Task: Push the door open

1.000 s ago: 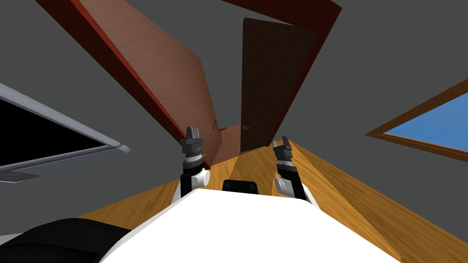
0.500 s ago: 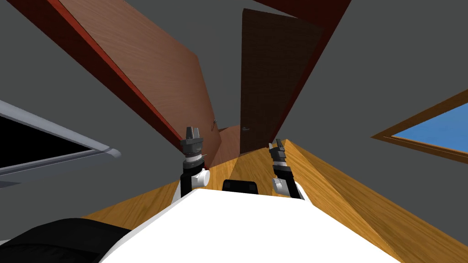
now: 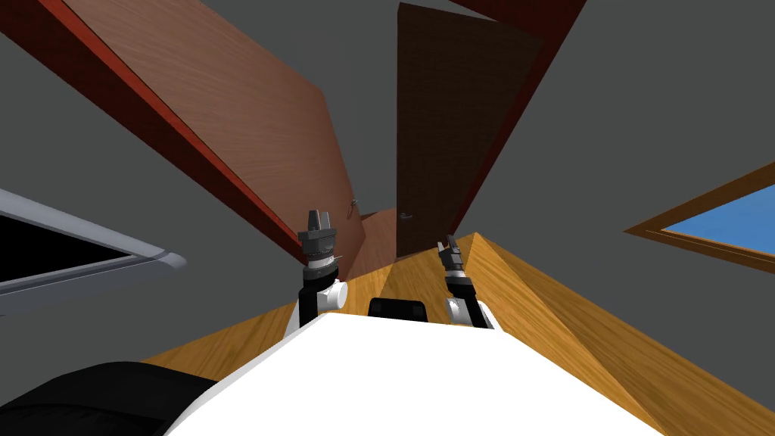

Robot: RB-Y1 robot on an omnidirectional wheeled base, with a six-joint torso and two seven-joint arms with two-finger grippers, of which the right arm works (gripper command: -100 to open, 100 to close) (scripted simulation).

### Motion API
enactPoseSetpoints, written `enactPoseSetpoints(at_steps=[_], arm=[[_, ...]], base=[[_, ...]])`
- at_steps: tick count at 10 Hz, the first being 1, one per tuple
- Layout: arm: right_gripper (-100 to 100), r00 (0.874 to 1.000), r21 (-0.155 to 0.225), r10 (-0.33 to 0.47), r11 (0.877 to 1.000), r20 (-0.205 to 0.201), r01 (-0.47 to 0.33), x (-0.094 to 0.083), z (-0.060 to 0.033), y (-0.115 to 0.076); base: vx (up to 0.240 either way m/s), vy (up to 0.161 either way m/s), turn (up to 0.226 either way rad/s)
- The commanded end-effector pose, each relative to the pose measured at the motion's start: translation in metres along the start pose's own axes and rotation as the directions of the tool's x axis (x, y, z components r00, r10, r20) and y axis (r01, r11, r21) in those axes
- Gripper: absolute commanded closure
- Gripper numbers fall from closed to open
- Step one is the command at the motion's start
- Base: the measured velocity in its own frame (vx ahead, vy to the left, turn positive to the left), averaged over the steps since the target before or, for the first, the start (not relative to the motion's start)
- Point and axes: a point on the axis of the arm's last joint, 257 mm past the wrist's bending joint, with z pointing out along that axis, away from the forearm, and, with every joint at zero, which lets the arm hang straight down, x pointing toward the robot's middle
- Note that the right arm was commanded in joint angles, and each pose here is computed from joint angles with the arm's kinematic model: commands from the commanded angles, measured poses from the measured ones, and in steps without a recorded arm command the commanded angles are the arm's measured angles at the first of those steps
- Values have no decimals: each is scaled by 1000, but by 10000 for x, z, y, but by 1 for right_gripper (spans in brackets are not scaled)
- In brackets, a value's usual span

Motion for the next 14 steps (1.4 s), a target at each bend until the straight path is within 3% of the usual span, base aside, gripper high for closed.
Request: enactPoseSetpoints(at_steps=[1,9,13,14], arm=[[-100,1000,21,2,1000,-21,-1,79,-19,-150],[-100,992,131,20,991,-125,-3,481,-256,-837],[-100,984,182,33,983,-176,-1,679,-412,-1135],[-100,979,205,41,979,-201,1,774,-493,-1266]], base=[[104,-38,5],[98,-44,8],[103,-46,8],[117,-38,6]])
